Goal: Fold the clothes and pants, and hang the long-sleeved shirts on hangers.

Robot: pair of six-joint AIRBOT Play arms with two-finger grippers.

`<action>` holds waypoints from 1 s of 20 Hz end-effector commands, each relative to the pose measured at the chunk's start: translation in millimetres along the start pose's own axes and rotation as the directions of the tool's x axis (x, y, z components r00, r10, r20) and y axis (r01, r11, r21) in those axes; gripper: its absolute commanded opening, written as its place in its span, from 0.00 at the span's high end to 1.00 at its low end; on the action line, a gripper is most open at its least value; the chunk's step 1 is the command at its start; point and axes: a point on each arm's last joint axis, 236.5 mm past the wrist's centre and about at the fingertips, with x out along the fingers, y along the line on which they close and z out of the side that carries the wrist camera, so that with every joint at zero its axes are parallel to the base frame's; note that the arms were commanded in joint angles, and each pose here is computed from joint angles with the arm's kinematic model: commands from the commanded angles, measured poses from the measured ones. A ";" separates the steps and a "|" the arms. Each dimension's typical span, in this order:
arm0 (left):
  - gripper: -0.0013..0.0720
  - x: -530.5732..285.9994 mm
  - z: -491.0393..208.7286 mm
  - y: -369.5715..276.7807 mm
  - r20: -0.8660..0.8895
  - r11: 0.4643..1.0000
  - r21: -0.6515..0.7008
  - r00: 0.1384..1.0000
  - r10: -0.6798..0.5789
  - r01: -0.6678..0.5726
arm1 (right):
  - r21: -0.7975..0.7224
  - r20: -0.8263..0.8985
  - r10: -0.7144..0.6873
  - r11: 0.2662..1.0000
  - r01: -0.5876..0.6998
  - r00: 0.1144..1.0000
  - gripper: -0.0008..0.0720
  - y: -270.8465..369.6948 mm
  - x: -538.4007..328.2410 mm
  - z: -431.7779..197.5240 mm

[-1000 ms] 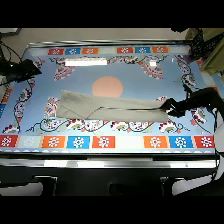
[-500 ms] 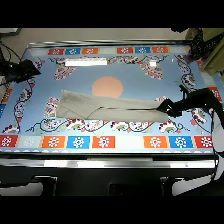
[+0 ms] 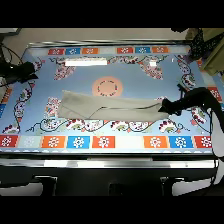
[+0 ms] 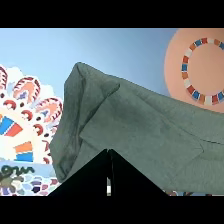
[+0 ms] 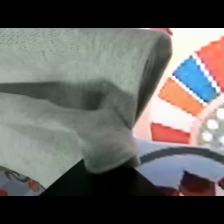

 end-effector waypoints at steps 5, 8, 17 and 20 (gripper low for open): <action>0.96 94.3 -78.3 -88.2 -0.142 0.961 -0.151 0.957 -0.252 0.230 | -0.040 0.073 -0.074 0.996 0.077 0.995 0.94 39.9 -97.7 8.7; 0.96 149.0 -130.0 -161.8 -0.161 0.910 -0.239 0.911 -0.380 0.338 | -0.040 0.115 -0.107 0.993 0.112 0.988 0.94 48.1 -124.9 5.0; 0.96 228.0 -261.2 -325.3 -0.248 0.818 -0.353 0.798 -0.549 0.454 | -0.050 0.247 -0.240 0.964 0.260 0.939 0.94 50.9 -189.9 -13.6; 0.96 230.1 -276.2 -371.9 -0.287 0.801 -0.306 0.752 -0.593 0.515 | -0.053 0.266 -0.256 0.959 0.279 0.929 0.94 50.9 -197.9 -15.6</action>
